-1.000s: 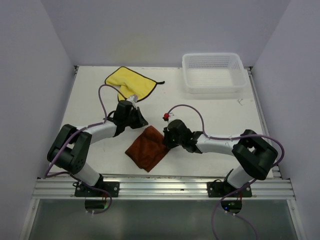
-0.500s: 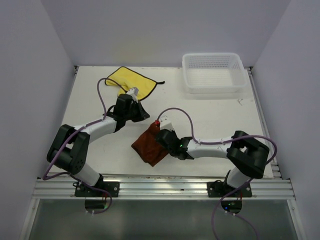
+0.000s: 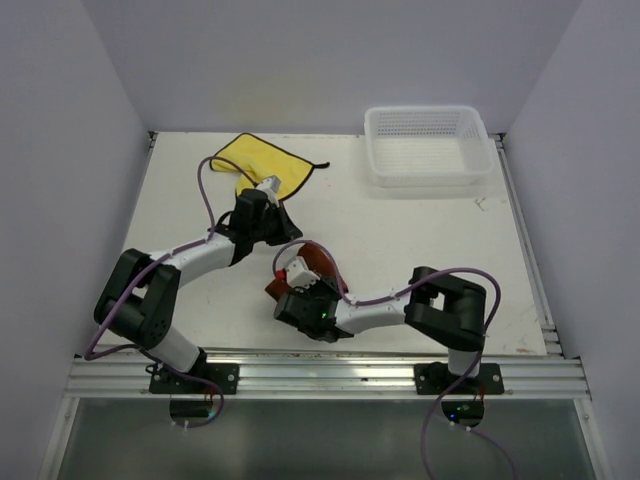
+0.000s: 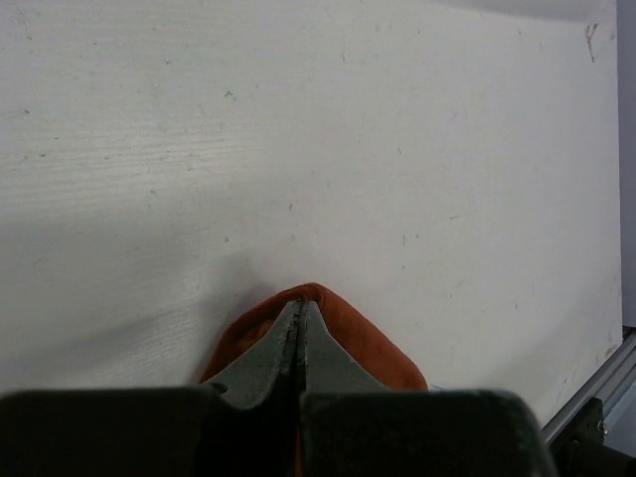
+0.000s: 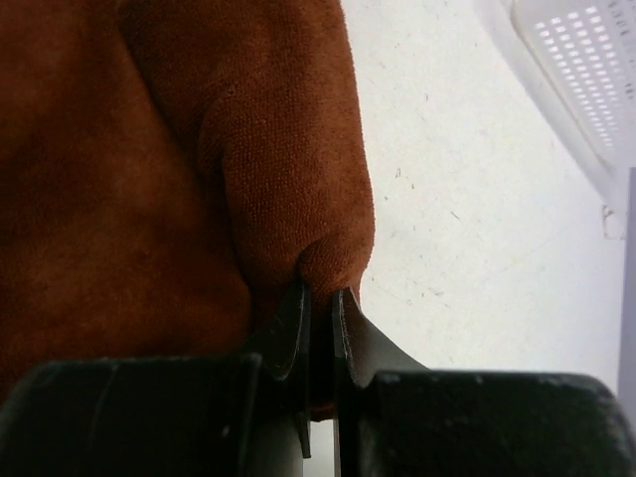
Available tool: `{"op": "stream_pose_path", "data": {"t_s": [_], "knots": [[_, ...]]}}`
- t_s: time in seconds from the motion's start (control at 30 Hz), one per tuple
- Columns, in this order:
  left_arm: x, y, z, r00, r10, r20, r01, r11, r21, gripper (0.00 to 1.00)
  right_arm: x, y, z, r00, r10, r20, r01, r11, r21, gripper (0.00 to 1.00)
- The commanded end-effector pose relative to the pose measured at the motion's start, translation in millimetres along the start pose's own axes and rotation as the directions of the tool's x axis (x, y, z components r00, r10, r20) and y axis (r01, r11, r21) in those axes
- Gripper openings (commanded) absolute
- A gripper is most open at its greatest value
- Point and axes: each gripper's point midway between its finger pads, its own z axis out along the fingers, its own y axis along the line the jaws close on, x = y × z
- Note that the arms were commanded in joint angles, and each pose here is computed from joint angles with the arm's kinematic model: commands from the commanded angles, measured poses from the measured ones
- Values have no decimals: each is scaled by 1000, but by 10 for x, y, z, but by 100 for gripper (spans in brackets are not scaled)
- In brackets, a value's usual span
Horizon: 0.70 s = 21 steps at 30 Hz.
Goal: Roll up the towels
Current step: Roll the towel
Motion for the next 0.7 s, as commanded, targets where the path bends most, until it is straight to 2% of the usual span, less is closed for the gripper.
{"op": "stream_pose_path", "data": {"t_s": [0.0, 0.1, 0.37, 0.53, 0.67], "knots": [[-217, -245, -81, 999, 13, 51, -17, 998, 64, 0, -106, -79, -91, 991, -123, 47, 116, 985, 129, 0], [-229, -260, -99, 998, 20, 52, -23, 998, 65, 0, -77, 52, -152, 976, -211, 58, 202, 971, 132, 0], [-152, -372, -190, 998, 41, 54, -45, 995, 88, 0, -62, 283, -246, 957, -281, 75, 276, 958, 72, 0], [103, -539, -164, 992, 125, 25, -127, 986, 106, 0, -63, 406, -261, 942, -324, 81, 322, 946, 42, 0], [323, -553, -138, 991, 130, -22, -127, 983, 130, 0, -21, 467, -264, 927, -367, 70, 365, 930, 45, 0]]}}
